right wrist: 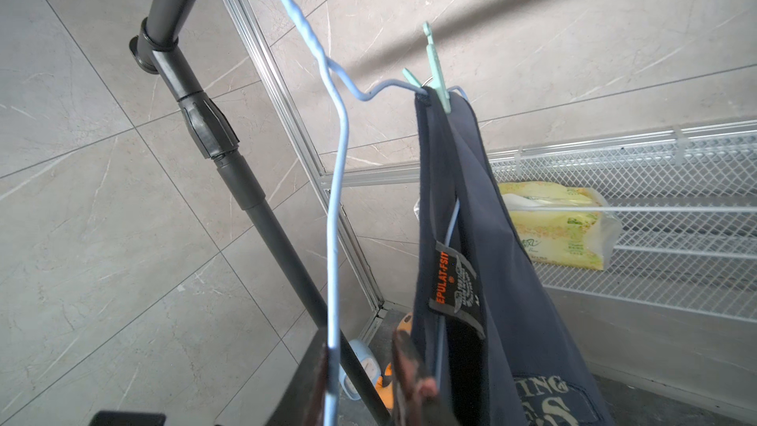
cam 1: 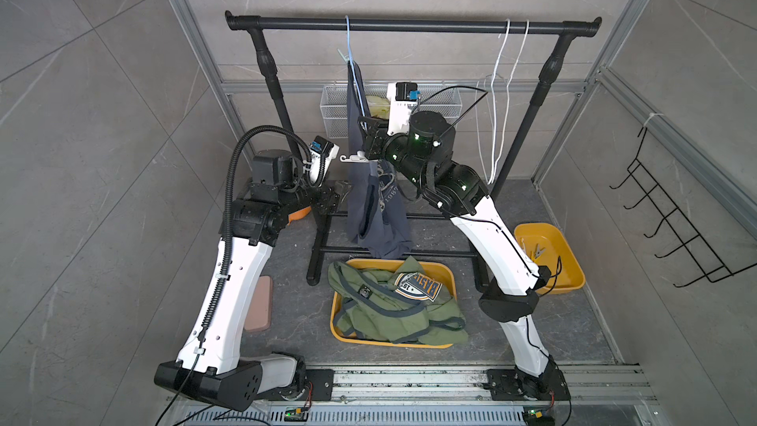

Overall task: Remove the clothespins securing tank tops to the hanger
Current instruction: Pick up the hanger from the clothesline.

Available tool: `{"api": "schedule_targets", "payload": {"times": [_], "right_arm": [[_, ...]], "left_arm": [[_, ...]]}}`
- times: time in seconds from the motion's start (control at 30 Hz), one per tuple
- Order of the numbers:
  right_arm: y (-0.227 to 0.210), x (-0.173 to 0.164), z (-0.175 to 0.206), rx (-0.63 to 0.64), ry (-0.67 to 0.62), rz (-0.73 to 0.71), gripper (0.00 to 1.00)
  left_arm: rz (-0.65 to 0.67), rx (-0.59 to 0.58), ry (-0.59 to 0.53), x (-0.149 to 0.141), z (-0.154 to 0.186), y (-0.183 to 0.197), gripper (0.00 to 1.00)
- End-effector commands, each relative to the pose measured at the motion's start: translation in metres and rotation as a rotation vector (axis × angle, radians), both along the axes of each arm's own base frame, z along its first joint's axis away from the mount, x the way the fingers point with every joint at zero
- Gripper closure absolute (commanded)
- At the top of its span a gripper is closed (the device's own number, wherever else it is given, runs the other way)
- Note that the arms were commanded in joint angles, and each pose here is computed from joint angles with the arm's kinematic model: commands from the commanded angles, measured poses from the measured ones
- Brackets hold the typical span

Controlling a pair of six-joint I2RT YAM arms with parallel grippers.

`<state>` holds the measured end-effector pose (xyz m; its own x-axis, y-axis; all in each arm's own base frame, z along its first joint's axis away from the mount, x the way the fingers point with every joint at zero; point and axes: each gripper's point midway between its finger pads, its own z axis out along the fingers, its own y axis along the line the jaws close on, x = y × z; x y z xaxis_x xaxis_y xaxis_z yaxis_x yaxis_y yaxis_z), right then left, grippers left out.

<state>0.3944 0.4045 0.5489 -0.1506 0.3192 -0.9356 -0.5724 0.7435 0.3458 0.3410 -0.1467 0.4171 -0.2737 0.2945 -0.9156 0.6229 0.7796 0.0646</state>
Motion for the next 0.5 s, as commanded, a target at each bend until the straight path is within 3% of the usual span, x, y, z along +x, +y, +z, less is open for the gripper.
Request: {"api": "schedule_targets", "payload": {"times": [0.0, 0.23, 0.37, 0.47], "right_arm": [[-0.005, -0.009, 0.013, -0.007, -0.038, 0.006, 0.75], [-0.005, -0.007, 0.019, -0.007, -0.072, 0.010, 0.86], [-0.009, -0.006, 0.024, -0.006, -0.093, 0.007, 1.00], [-0.006, -0.009, 0.033, -0.004, -0.139, 0.041, 1.00]], "left_arm": [[-0.028, 0.002, -0.063, -0.013, 0.020, -0.001, 0.25], [-0.037, -0.006, -0.061, -0.018, 0.023, -0.001, 0.25], [-0.032, -0.007, -0.058, -0.019, 0.024, 0.000, 0.25], [-0.034, -0.010, -0.050, -0.021, 0.024, -0.001, 0.25]]}}
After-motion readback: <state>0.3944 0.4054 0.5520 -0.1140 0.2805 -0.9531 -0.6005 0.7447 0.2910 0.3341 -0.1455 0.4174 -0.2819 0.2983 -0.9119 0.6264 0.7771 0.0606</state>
